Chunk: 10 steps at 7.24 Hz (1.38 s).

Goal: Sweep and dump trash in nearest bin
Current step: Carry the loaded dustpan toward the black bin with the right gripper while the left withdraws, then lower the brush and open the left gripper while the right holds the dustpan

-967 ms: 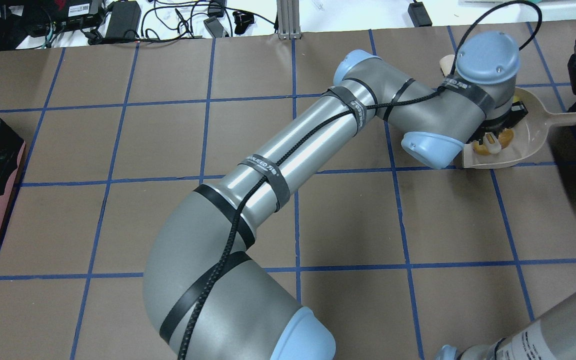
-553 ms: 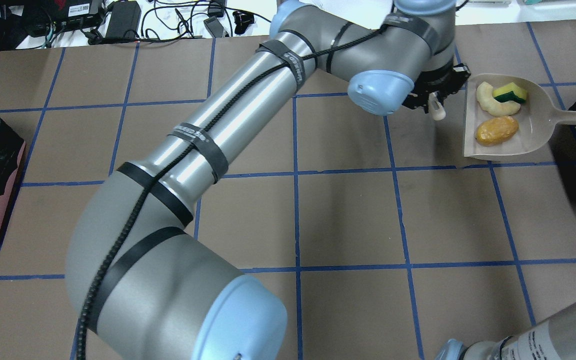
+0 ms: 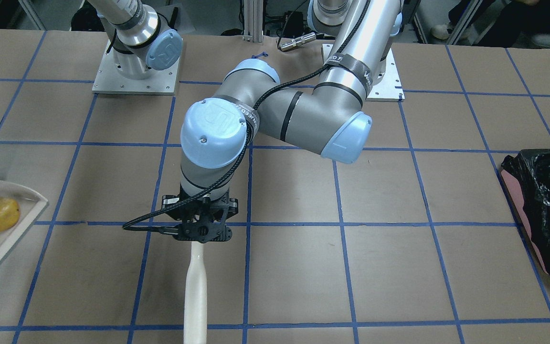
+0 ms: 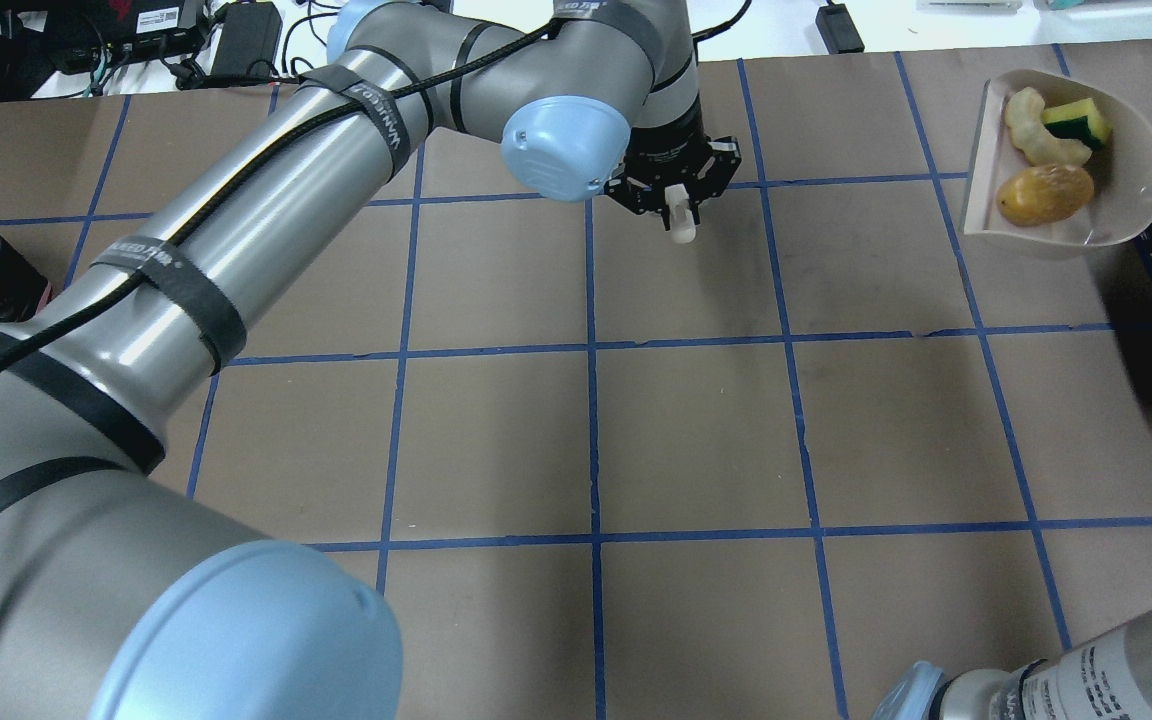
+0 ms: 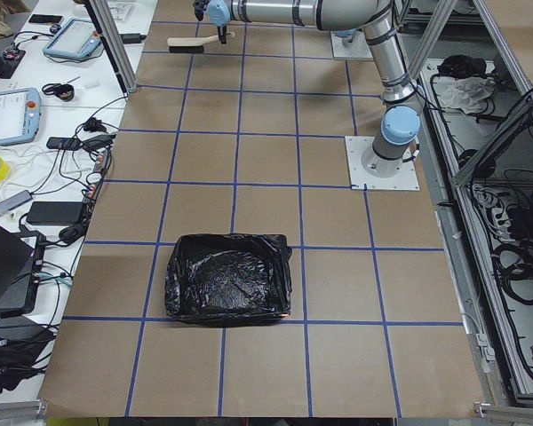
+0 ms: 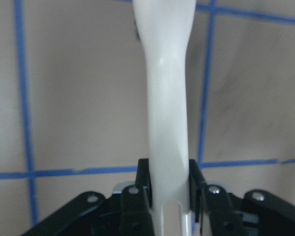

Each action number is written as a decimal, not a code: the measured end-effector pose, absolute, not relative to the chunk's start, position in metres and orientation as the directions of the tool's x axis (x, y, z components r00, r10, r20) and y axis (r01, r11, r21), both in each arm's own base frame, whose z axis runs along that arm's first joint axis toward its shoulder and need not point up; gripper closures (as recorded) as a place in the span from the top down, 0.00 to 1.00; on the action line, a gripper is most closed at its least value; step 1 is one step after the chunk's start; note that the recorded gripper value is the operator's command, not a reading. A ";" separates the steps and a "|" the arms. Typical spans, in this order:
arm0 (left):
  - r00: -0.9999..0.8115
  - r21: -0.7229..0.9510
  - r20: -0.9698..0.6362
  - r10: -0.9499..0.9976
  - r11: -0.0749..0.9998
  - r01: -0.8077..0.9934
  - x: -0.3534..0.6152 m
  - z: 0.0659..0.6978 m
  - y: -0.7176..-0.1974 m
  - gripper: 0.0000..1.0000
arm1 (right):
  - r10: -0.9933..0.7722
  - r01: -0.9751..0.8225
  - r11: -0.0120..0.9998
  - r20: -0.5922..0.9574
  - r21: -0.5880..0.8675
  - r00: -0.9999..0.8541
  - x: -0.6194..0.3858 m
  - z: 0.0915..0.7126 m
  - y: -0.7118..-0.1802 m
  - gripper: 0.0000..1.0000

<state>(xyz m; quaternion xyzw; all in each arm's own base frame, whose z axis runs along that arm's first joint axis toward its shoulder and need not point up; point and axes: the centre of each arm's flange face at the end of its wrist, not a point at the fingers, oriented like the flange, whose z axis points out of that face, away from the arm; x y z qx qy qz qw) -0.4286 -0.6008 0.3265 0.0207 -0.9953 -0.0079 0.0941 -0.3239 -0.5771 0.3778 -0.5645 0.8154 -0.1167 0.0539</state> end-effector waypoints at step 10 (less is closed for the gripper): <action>-0.990 0.130 0.105 0.098 0.985 0.111 -0.343 0.276 -0.355 0.14 | -0.967 -0.967 0.248 0.074 0.051 -0.244 -0.567 0.450 -0.473 0.00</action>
